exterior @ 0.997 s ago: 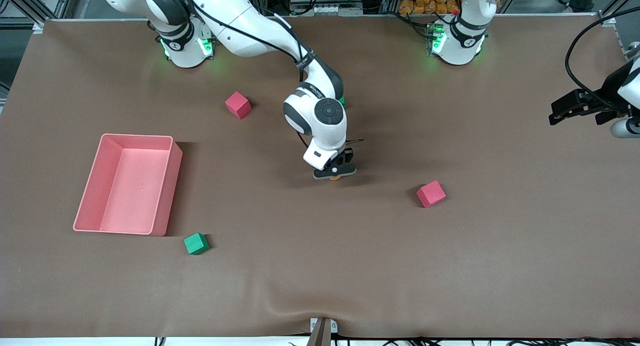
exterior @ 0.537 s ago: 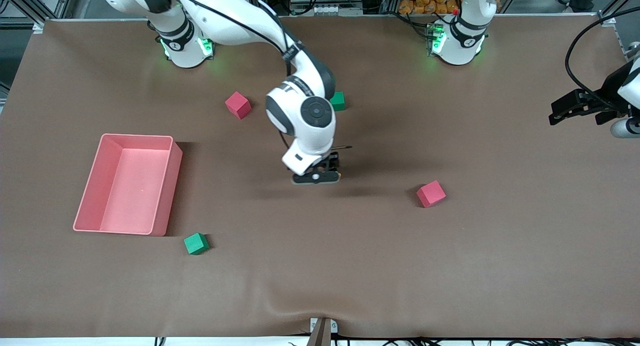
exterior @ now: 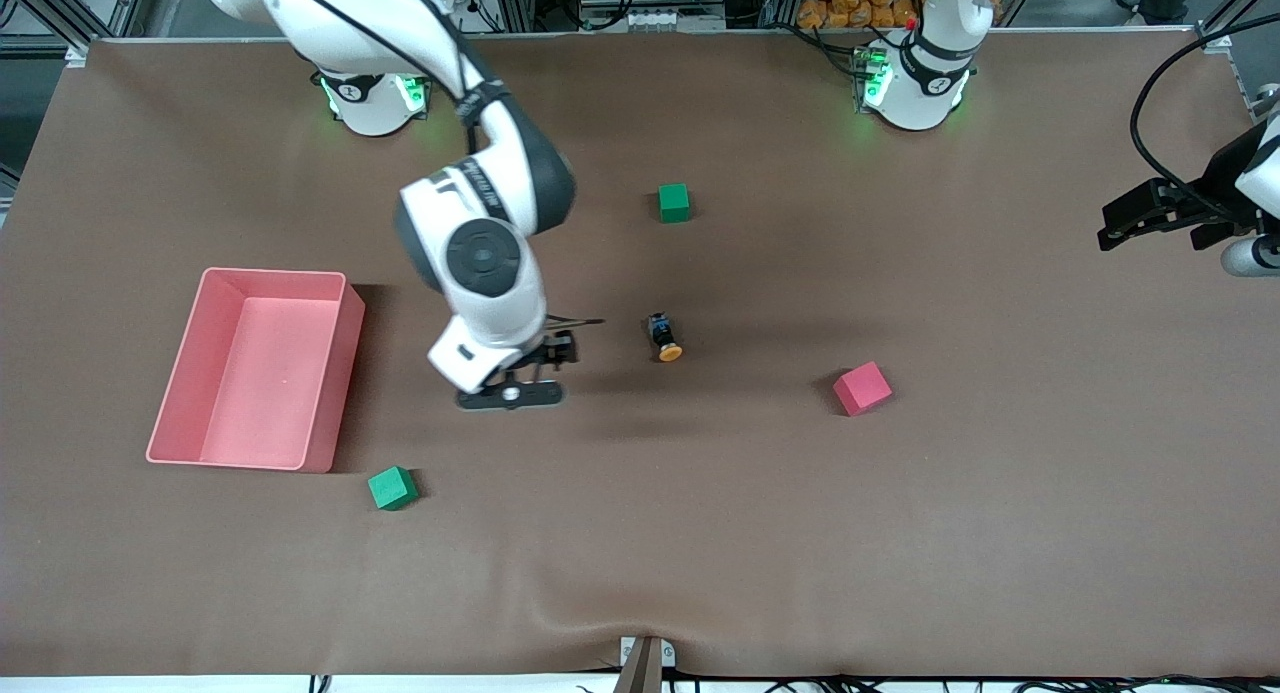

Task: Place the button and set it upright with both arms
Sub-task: 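Set the button on the table and open the right gripper, then retract the right arm while the left gripper moves toward the button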

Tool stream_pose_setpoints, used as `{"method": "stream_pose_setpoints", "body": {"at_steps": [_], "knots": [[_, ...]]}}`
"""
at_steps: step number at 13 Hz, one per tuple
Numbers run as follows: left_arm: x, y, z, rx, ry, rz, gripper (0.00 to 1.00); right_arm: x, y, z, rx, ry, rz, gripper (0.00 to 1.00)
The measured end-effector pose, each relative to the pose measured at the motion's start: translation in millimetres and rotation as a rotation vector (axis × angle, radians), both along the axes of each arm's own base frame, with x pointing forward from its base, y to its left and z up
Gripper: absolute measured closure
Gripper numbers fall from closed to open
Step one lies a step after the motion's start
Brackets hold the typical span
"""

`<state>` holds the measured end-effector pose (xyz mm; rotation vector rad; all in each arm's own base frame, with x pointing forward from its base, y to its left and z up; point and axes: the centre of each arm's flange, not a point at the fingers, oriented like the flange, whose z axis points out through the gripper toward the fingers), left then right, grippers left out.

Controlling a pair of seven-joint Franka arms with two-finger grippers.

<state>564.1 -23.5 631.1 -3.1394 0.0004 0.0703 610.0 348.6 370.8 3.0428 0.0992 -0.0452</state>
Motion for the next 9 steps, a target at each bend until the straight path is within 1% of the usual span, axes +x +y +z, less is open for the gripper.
{"method": "stream_pose_setpoints", "body": {"at_steps": [2,4,6,9], "knots": [[0,0,0,0.0,0.0,0.0,0.0,3,-65,2,-0.014,0.042,-0.016,0.0],[0,0,0,0.0,0.0,0.0,0.0,8,-147,-4,-0.013,0.093,-0.039,0.0],[0,0,0,0.0,0.0,0.001,0.0,7,-200,-6,-0.001,0.103,-0.071,0.0],[0,0,0,0.0,0.0,0.0,0.0,-2,-210,10,0.016,0.094,-0.021,0.0]]}}
